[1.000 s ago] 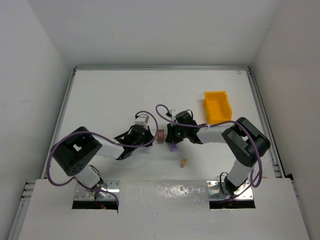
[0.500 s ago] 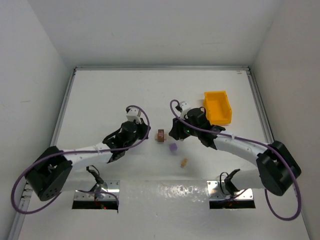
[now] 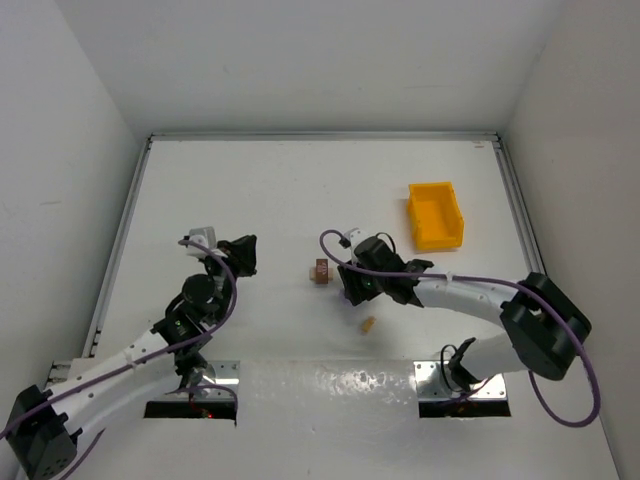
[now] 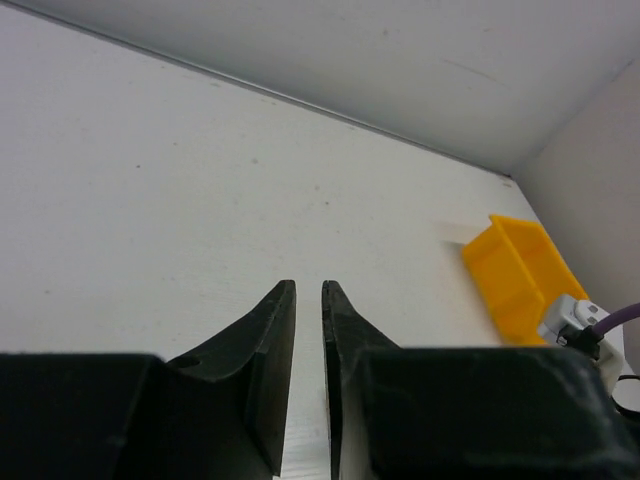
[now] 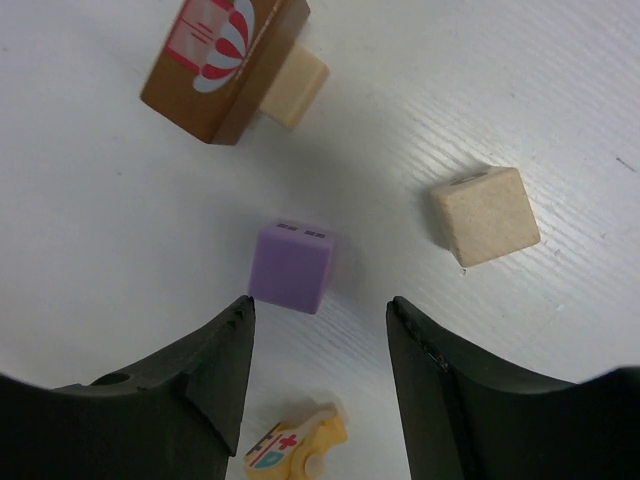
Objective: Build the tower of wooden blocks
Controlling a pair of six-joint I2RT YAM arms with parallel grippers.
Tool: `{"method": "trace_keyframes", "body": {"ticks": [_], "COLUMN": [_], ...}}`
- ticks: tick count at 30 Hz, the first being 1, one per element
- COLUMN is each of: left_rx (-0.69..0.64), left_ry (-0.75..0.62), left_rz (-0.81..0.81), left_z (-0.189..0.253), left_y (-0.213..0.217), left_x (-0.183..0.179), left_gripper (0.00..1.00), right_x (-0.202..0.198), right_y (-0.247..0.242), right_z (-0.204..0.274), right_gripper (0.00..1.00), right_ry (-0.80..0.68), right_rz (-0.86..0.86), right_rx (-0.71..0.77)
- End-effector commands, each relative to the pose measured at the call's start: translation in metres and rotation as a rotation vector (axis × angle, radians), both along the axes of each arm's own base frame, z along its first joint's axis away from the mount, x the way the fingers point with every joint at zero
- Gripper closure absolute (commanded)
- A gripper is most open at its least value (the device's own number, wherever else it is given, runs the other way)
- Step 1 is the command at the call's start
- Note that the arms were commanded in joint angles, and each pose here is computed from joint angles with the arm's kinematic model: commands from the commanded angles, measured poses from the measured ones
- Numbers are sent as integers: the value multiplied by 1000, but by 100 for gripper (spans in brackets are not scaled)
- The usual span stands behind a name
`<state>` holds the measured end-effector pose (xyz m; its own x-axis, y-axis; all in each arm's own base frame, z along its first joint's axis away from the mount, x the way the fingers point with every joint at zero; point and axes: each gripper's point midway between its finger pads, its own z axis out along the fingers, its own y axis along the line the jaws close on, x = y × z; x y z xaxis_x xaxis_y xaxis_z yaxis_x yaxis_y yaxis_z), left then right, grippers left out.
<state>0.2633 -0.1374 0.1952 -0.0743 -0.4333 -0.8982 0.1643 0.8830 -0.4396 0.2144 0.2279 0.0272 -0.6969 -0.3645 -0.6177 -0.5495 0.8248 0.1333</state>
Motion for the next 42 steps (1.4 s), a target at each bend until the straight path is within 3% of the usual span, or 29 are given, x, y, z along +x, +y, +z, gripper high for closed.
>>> {"method": "trace_keyframes", "body": {"ticks": [1,16,23,34,42], "left_rx": [24,92,98,89,83], "left_ry": [11,75,82,83,91], "left_rz": [71,75,79,77,131], "left_z": [-4,-20,-22,-20,-20], "left_y": [13,6,6,5,15], "left_x": [2,10,11,11,11], "left_gripper": [84,83,83,83,83], "right_x": [14,19,27,47,61], "right_y": [14,22,21,29,41], "right_z": [9,-9,-1,69,83], "right_gripper": [46,52,67,70,72], "right_ry": [-28,-5,-35,-149,-127], "right_rz": [6,-25,-55,-115,-249], "right_rx": [-8,-27,-27,43,91]}}
